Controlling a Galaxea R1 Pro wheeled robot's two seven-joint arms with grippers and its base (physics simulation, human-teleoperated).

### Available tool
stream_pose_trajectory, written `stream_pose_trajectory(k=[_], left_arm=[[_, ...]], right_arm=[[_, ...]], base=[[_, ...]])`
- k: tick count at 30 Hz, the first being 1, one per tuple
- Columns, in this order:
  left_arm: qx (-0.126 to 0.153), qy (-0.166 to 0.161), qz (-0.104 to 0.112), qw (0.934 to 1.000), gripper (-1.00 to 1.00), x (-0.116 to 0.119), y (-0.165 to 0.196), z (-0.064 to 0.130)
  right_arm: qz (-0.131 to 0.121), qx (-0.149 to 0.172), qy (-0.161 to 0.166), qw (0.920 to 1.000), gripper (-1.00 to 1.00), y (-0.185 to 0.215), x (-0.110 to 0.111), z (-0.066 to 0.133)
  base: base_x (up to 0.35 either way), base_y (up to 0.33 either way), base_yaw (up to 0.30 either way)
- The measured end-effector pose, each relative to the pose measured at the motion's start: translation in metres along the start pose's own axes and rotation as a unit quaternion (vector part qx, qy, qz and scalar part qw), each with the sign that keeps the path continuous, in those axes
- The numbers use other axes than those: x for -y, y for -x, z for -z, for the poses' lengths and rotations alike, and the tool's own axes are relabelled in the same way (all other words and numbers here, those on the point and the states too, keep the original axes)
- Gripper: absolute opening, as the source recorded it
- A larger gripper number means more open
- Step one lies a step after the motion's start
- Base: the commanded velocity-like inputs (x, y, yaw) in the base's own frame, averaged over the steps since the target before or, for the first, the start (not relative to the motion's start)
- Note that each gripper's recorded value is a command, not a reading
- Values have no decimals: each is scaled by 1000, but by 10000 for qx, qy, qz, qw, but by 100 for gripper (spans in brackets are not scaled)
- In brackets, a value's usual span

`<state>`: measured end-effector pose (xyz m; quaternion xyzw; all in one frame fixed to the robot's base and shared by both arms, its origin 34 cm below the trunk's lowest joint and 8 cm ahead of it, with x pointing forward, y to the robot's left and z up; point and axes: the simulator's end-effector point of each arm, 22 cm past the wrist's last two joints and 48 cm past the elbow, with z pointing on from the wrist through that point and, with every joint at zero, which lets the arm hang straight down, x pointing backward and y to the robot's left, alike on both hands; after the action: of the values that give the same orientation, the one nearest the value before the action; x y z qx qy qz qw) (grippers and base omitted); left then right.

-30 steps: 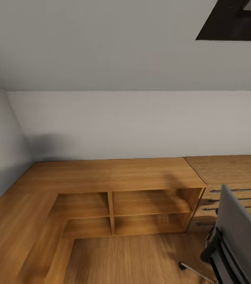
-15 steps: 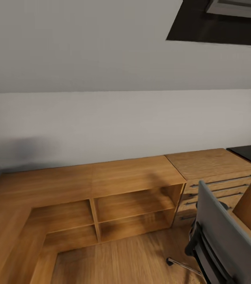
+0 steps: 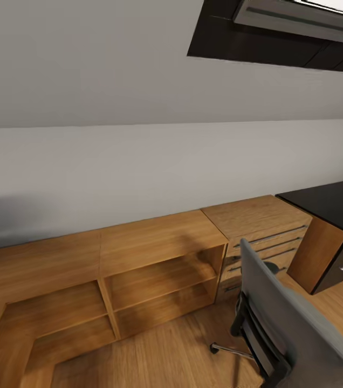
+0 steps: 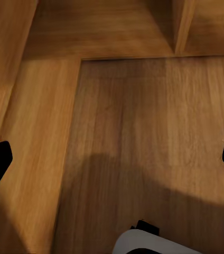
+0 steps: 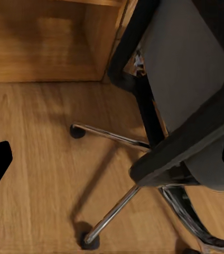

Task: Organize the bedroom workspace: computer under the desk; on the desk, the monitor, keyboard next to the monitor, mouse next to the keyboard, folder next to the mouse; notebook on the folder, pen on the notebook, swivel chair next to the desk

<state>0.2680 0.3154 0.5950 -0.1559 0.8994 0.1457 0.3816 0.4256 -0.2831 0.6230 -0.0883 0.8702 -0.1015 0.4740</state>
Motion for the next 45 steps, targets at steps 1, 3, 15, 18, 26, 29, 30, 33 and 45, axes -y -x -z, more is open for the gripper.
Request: stream_pose_trajectory(k=[1,3,15,18,26,29,30,33,45], left_arm=[[1,2,-2,10000,100,0,0,0],[0,-4,-3,10000,100,0,0,0],[17,-9,8,10000,100,1,1,0],[27,-9,9,10000,100,0,2,-1],[49,-14,22,10000,100,1,3,-1],[57,-17,24,10000,100,2,4,-1],[60,-17,26,10000,100,2,4,-1],[71,-19,31,10000,100,2,5,-2],[112,-27,48,9999,100,3,7,-3]], right_arm=[[22,-12,76,10000,100,-1,-3,0],[46,-26,298,9995,100,-2,-12,1],[179,-554,1544,9863,100,-32,-62,19],[220,-575,1596,9853,100,-33,-64,20],[339,-556,1710,9831,100,-33,-67,21],[343,-544,1711,9832,100,-32,-67,21],[345,-540,1711,9832,100,-32,-67,21],[349,-534,1708,9832,100,-31,-67,20],[357,-490,1697,9836,100,-28,-66,19]], base=[[0,0,-300],[0,0,-300],[0,0,-298],[0,0,-295],[-123,106,-295],[-117,105,-295],[-56,50,-295],[-25,22,-294],[-3,3,-289]])
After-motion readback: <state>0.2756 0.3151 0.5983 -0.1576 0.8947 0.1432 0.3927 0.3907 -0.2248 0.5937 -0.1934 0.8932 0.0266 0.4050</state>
